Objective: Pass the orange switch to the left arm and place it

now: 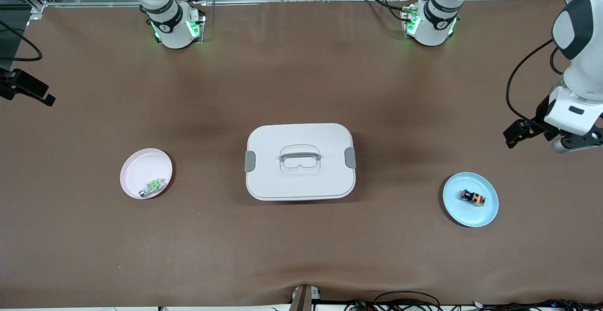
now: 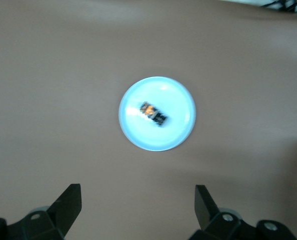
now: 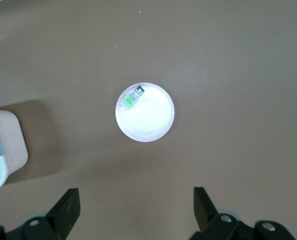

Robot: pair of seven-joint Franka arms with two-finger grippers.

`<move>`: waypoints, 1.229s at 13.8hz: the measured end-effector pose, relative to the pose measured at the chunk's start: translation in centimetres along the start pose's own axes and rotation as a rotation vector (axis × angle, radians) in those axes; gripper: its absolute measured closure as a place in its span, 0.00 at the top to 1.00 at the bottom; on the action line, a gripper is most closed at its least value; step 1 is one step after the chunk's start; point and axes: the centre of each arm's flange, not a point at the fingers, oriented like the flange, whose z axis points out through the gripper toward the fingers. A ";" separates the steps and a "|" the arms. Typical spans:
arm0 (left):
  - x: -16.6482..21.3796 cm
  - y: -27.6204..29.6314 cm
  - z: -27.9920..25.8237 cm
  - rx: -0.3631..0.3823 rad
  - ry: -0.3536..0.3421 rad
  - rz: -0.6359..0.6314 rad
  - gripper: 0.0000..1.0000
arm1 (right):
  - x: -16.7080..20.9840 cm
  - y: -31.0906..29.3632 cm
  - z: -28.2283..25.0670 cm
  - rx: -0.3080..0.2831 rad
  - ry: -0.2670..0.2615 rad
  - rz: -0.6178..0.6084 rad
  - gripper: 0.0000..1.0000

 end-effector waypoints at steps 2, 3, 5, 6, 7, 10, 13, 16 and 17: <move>0.3 -0.4 -1.9 -0.043 0.010 -0.033 1.00 | 0.0 0.0 0.0 0.000 -0.003 -0.006 1.00; 0.5 -0.5 -3.1 -0.050 0.012 -0.040 1.00 | -0.1 -0.1 0.1 -0.001 -0.009 -0.011 1.00; 0.6 -0.4 -6.1 -0.057 -0.003 -0.040 1.00 | -0.3 -0.4 0.2 -0.002 -0.025 -0.021 1.00; 0.5 -0.2 -7.7 -0.053 -0.025 -0.035 1.00 | -0.4 -0.6 0.3 -0.003 -0.032 -0.025 1.00; 0.2 -0.1 -9.5 -0.048 -0.053 -0.029 1.00 | -0.5 -0.8 0.3 -0.003 -0.039 -0.030 1.00; -0.6 0.1 -13.1 -0.037 -0.111 -0.011 1.00 | -0.6 -1.1 0.4 -0.004 -0.042 -0.037 1.00; -0.6 0.6 -13.1 -0.039 -0.123 0.003 1.00 | -0.6 -1.0 0.4 -0.015 -0.041 -0.065 1.00; -0.4 1.4 -12.3 -0.040 -0.138 0.019 1.00 | -0.5 -0.8 0.3 -0.022 -0.038 -0.106 1.00; -0.5 1.8 -12.1 -0.040 -0.141 0.030 1.00 | -0.5 -0.9 0.3 -0.022 -0.036 -0.110 1.00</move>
